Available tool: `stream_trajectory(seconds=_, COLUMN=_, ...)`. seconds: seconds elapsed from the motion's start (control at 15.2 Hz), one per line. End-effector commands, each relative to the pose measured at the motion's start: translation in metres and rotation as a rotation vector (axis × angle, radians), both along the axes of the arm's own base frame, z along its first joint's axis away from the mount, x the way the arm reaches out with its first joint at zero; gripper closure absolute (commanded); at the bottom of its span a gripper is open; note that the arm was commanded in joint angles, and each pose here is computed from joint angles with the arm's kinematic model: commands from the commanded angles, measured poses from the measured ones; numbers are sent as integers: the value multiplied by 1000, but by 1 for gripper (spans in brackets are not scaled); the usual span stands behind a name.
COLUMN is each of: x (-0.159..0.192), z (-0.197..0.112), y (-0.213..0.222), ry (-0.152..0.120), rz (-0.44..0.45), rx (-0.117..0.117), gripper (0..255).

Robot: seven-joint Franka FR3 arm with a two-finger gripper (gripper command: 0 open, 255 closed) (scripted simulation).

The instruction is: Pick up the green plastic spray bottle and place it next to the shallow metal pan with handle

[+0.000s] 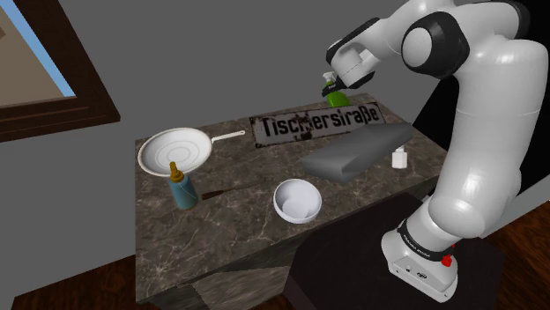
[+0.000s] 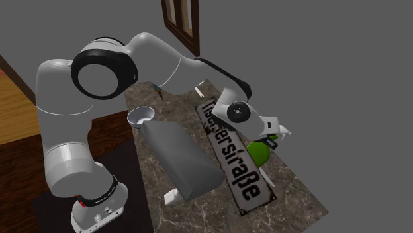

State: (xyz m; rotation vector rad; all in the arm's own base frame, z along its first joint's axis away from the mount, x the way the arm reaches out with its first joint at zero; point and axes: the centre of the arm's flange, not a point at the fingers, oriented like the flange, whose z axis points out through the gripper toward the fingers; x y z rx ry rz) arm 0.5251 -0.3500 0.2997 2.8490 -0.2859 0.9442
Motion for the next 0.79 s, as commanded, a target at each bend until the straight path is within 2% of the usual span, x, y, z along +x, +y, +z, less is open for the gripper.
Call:
stream_trajectory(seconds=0.0, x=0, z=-2, y=0, ry=3, rz=0, rx=2, gripper=255)
stream_trajectory(seconds=0.13, x=0, z=-1, y=0, ry=3, rz=0, rx=2, gripper=255)
stream_trajectory(seconds=0.73, x=0, z=46, y=0, ry=3, rz=0, rx=2, gripper=255)
